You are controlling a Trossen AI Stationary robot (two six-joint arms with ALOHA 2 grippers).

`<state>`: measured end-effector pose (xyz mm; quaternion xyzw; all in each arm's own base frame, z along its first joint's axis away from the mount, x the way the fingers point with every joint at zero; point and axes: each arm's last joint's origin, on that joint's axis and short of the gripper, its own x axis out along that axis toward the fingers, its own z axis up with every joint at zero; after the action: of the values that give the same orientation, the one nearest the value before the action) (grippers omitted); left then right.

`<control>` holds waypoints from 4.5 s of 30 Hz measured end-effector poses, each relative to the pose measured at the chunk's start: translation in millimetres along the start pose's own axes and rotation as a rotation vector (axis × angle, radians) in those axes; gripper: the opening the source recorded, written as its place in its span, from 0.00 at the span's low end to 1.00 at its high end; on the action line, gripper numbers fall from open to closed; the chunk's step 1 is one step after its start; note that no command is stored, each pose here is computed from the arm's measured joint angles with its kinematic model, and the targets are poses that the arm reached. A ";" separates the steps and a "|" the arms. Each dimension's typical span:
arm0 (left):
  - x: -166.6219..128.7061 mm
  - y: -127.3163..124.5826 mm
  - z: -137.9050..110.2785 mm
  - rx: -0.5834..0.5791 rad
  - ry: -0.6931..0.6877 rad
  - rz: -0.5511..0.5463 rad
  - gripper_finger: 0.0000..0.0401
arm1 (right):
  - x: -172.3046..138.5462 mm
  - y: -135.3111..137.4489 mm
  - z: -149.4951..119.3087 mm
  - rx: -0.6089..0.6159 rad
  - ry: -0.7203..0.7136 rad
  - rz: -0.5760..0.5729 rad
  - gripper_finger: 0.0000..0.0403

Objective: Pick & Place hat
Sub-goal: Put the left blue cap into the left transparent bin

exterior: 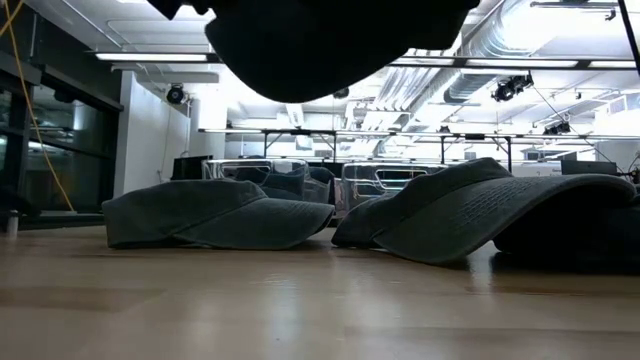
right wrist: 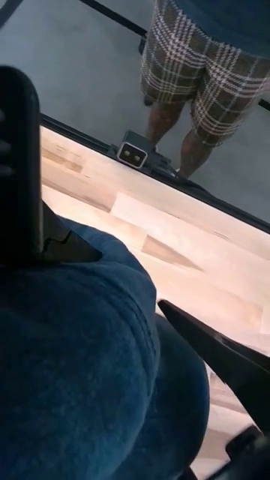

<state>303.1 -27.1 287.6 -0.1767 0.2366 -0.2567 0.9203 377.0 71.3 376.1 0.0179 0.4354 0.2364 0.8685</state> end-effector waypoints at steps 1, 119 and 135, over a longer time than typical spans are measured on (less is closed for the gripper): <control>0.0 -0.5 0.6 0.004 -0.004 -0.011 0.48 | -0.4 -1.2 0.6 0.000 -0.007 -0.003 0.00; -171.1 139.3 -52.4 -0.264 -0.669 0.121 0.00 | -71.2 -140.5 -9.9 0.245 -0.401 -0.827 0.59; -169.8 139.4 -54.4 -0.260 -0.624 0.093 0.00 | -96.7 -190.4 -31.4 0.239 -0.406 -0.779 0.59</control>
<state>200.3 168.5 238.9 -0.3516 -0.0178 -0.1159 0.9288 379.0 -144.4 383.8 -0.0010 0.2550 -0.1680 0.9522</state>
